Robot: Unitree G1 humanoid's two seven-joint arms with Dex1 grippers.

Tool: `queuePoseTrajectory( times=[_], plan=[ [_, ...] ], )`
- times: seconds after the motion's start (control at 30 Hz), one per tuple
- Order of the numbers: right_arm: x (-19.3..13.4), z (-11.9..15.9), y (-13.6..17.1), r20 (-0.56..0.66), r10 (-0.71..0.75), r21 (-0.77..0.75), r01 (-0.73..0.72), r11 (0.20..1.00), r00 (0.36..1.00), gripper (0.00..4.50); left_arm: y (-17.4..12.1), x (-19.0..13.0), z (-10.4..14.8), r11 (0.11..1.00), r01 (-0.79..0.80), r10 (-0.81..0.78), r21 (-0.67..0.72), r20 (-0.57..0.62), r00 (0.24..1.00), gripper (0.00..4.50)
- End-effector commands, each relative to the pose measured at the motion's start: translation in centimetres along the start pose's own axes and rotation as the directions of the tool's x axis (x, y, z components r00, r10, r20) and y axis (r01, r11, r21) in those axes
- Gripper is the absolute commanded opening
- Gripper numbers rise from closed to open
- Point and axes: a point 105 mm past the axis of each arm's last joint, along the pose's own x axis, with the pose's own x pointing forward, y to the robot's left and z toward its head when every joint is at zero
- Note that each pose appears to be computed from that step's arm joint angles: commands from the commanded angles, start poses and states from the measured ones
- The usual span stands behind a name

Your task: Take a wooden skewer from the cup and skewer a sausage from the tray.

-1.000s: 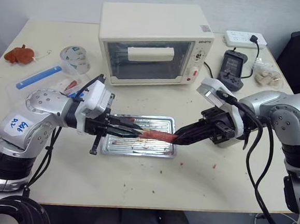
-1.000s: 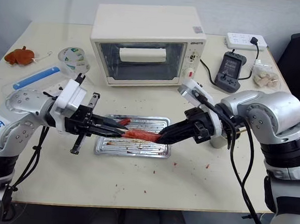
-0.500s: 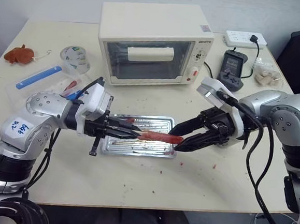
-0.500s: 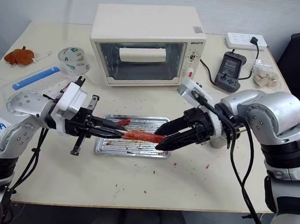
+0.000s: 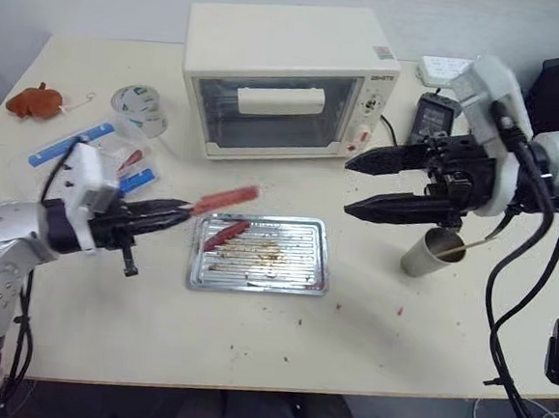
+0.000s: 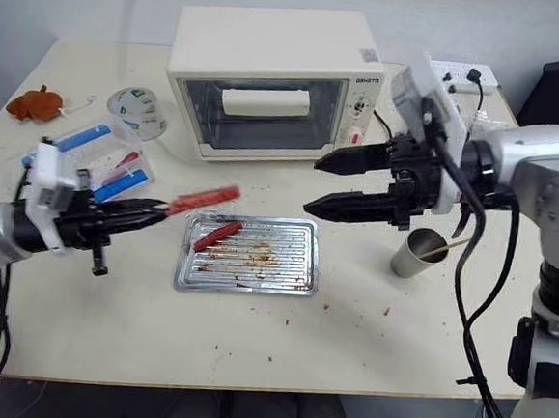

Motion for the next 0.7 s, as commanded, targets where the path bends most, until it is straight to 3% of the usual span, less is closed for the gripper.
queuePoseTrajectory(
  times=[0.03, 0.13, 0.33, 0.67, 0.7],
  plan=[
    [-0.1, 0.8, 1.1, 0.045, -0.022, -0.049, 0.024, 0.999, 0.999, 4.48, 2.3, -2.9, 0.9, 0.984, -0.172, 0.172, 0.044, 0.009, 0.985, 0.0],
    [0.1, 0.9, 1.4, 0.06, -0.036, -0.083, 0.041, 0.996, 0.998, 4.48, 5.2, -6.1, 0.4, 0.938, -0.345, 0.345, 0.029, 0.003, 0.939, 0.0],
    [0.4, 0.8, 1.6, 0.055, -0.041, -0.116, 0.047, 0.992, 0.998, 4.48, 9.9, -9.7, -2.4, 0.86, -0.509, 0.509, 0.018, -0.058, 0.859, 0.0],
    [0.7, 0.6, 1.2, 0.064, -0.043, -0.11, 0.05, 0.993, 0.997, 4.48, 14.1, -8.1, -4.2, 0.843, -0.536, 0.537, 0.037, -0.077, 0.84, 0.0],
    [0.8, 0.6, 1.2, 0.066, -0.042, -0.11, 0.049, 0.993, 0.997, 4.5, 14.3, -8.0, -4.2, 0.843, -0.537, 0.538, 0.031, -0.074, 0.84, 0.28]
  ],
)
